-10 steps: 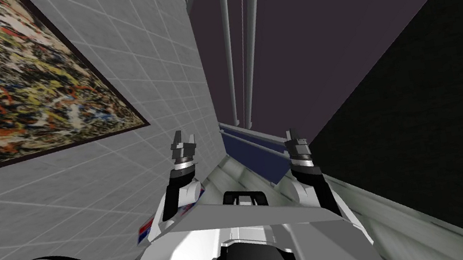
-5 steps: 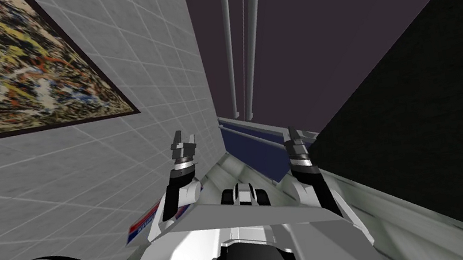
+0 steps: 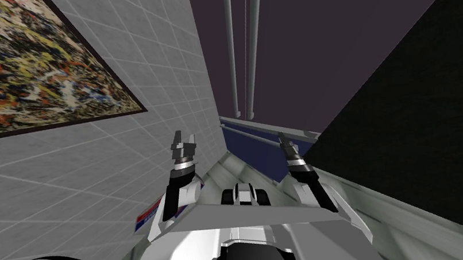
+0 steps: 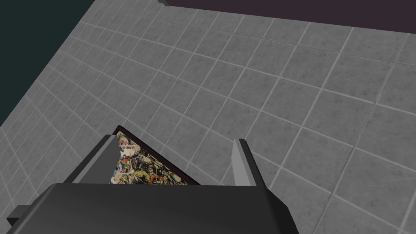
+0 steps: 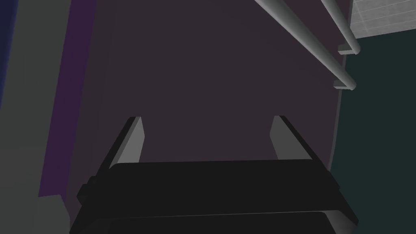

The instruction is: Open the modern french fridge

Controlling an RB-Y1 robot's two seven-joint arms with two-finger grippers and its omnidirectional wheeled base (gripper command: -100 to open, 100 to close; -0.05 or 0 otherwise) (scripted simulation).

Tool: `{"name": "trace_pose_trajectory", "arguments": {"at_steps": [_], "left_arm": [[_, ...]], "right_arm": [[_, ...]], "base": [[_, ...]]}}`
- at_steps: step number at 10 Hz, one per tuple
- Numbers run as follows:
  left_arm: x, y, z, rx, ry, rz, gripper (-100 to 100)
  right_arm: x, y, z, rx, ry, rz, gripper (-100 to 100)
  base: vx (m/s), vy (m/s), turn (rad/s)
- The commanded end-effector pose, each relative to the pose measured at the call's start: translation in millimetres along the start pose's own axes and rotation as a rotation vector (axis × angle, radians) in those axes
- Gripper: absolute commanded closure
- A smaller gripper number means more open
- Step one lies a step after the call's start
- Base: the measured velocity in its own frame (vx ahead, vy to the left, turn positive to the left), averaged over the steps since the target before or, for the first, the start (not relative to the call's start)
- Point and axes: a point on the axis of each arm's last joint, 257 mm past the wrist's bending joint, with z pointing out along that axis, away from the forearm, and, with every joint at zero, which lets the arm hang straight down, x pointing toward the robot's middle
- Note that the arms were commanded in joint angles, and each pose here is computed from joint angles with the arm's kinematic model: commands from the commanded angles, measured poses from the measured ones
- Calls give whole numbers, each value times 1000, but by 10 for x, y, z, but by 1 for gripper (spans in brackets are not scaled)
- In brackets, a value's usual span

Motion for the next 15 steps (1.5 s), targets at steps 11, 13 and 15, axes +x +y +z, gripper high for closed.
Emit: {"name": "trace_pose_trajectory", "arguments": {"at_steps": [11,13,15], "left_arm": [[0,0,0,0,0,0,0],[0,0,0,0,0,0,0],[0,0,0,0,0,0,0]], "right_arm": [[429,-1473,-354,375,256,-436,-100],[440,-1712,-457,435,292,-509,-100],[432,-1930,-558,490,326,-584,-100]], "base": [[-28,-18,74],[-30,-17,71],[-29,-13,75]]}}
